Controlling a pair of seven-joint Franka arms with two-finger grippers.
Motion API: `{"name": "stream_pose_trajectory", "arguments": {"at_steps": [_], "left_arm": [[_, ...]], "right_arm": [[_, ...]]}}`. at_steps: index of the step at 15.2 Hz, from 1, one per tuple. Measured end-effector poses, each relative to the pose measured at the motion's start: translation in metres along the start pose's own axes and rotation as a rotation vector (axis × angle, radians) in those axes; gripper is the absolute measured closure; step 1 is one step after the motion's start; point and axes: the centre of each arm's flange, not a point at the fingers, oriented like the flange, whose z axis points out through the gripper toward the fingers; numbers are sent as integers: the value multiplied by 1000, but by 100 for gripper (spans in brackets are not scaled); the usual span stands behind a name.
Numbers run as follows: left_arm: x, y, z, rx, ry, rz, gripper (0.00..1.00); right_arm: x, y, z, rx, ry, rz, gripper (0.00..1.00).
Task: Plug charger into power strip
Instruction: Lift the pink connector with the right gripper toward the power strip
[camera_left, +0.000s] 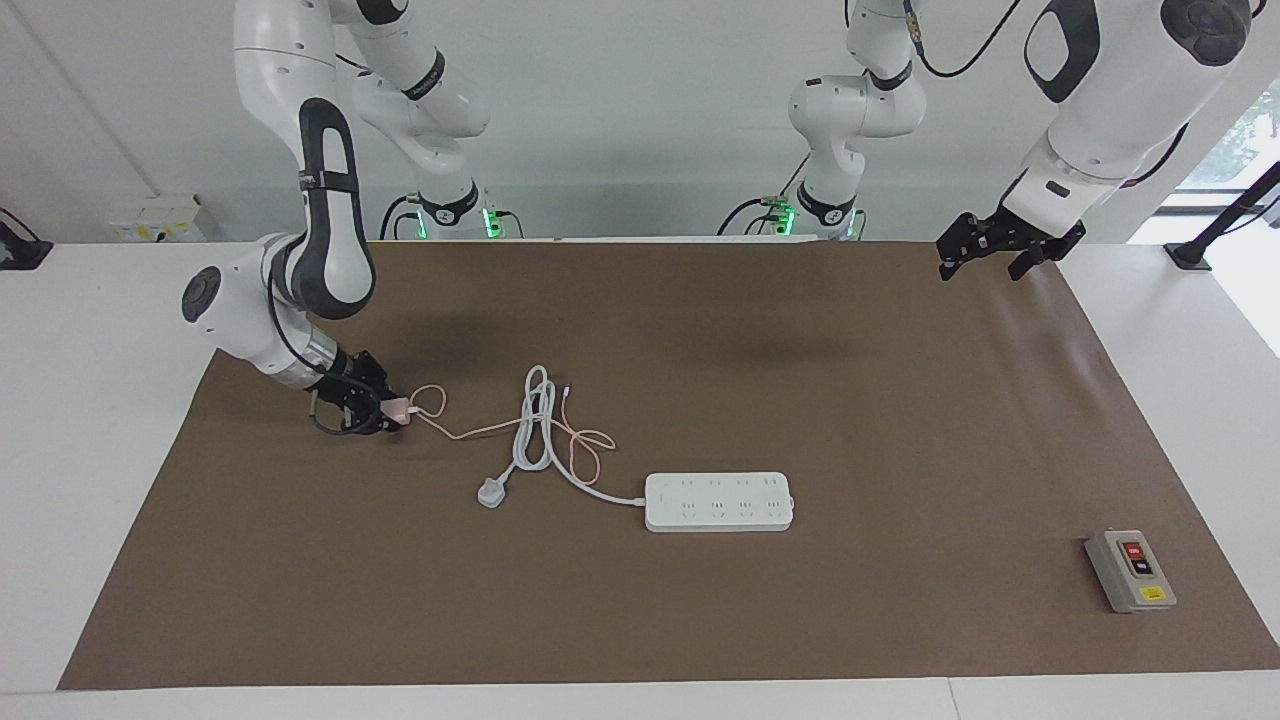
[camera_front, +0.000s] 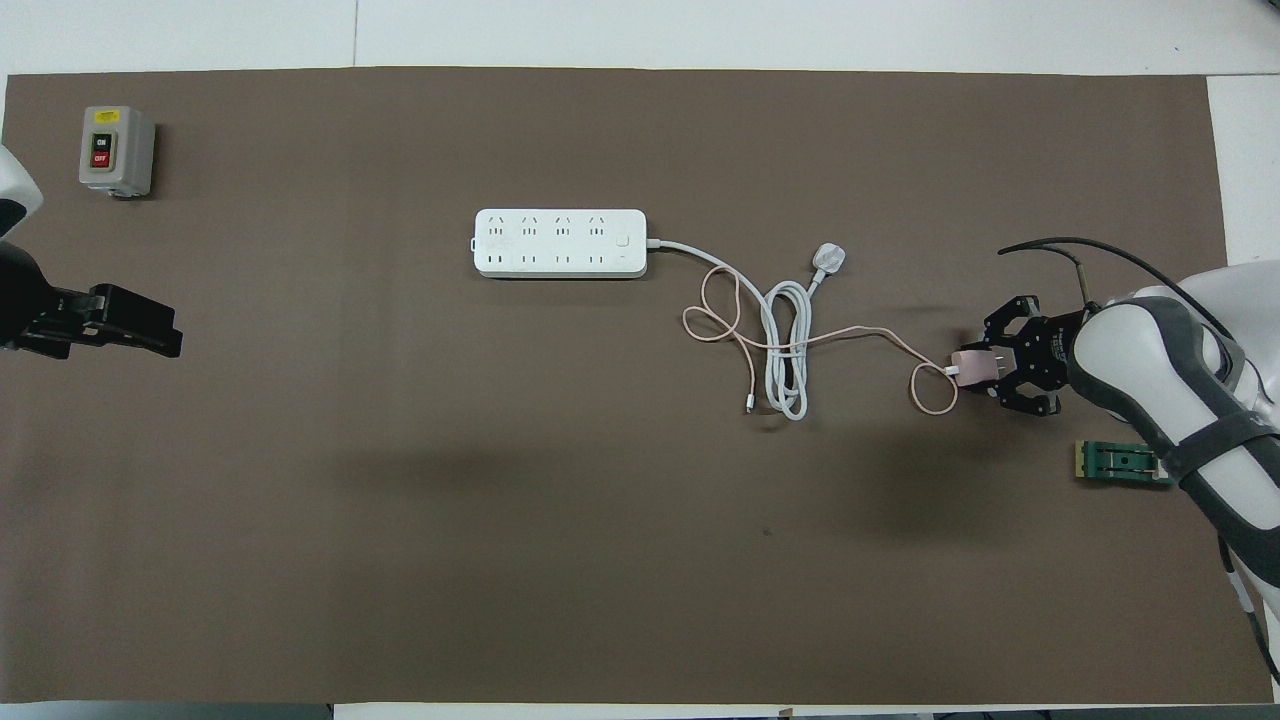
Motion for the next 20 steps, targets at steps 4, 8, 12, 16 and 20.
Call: {"name": "stream_pose_trajectory", "arguments": {"at_steps": [4, 8, 12, 16, 20], "left_arm": [[0, 0, 0, 0, 0, 0, 0], [0, 0, 0, 0, 0, 0, 0], [0, 0, 0, 0, 0, 0, 0], [0, 0, 0, 0, 0, 0, 0], [0, 0, 0, 0, 0, 0, 0]], "right_arm": [[-2, -2, -3, -3, -7, -11, 53], [-31, -31, -44, 77, -32, 20, 53], [-118, -70, -83, 148, -36, 114, 53], [-194, -97, -114, 204, -61, 127, 53], [-247, -110, -118, 196, -84, 99, 53]]}}
